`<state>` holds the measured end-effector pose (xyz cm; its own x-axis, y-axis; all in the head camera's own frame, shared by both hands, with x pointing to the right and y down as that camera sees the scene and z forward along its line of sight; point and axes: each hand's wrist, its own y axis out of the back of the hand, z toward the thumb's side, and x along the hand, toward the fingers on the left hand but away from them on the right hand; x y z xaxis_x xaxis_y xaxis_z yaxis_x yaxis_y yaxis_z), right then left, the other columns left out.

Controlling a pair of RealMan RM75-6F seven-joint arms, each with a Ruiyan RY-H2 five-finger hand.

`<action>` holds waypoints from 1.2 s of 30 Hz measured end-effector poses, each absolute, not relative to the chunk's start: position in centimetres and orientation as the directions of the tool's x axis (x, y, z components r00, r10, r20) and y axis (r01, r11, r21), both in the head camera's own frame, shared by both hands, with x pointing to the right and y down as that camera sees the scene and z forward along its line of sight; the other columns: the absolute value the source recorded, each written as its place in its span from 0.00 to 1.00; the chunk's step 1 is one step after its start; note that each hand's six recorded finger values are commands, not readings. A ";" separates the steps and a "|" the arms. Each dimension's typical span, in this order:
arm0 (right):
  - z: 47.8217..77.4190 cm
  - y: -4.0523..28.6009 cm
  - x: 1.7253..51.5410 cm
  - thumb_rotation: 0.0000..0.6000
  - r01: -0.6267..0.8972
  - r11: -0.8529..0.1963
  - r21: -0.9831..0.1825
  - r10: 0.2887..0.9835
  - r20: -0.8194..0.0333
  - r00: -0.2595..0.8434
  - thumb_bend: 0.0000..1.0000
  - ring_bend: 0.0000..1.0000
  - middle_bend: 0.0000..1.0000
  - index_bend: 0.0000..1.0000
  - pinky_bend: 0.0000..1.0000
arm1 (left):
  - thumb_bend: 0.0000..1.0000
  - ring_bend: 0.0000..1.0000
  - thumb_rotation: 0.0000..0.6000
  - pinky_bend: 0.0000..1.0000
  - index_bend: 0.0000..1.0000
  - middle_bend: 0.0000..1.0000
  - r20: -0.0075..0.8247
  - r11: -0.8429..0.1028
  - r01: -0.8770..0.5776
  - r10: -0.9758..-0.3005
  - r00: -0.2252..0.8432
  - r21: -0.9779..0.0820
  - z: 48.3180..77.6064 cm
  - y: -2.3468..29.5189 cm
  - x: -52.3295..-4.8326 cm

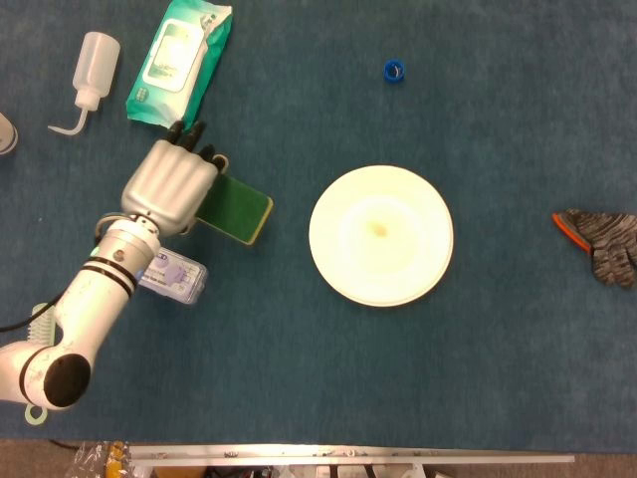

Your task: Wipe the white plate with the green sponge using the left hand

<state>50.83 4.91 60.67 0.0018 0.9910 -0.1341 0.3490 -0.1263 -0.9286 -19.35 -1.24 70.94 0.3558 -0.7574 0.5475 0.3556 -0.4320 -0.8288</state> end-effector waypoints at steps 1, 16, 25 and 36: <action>60.7 4.9 50.8 1.00 0.349 -0.127 -0.928 0.991 -0.134 0.004 0.39 0.22 0.39 0.39 0.45 | 0.26 0.07 1.00 0.09 0.42 0.28 0.545 -0.423 0.363 -0.756 0.363 -0.830 70.7 -1.2 -18.9; 60.6 4.7 50.4 1.00 0.348 -0.129 -0.929 0.991 -0.133 0.012 0.39 0.22 0.39 0.39 0.45 | 0.26 0.07 1.00 0.09 0.42 0.28 0.534 -0.349 0.436 -0.724 0.436 -0.830 69.9 -0.4 -13.2; 60.9 4.5 50.2 1.00 0.346 -0.137 -0.928 0.990 -0.140 0.016 0.39 0.22 0.39 0.39 0.45 | 0.26 0.07 1.00 0.09 0.42 0.28 0.552 -0.328 0.482 -0.699 0.455 -0.812 70.6 0.1 -9.7; 61.3 4.5 50.4 1.00 0.344 -0.146 -0.928 0.988 -0.153 0.009 0.39 0.22 0.39 0.39 0.45 | 0.26 0.07 1.00 0.09 0.42 0.28 0.557 -0.279 0.533 -0.677 0.481 -0.799 71.3 0.3 -6.4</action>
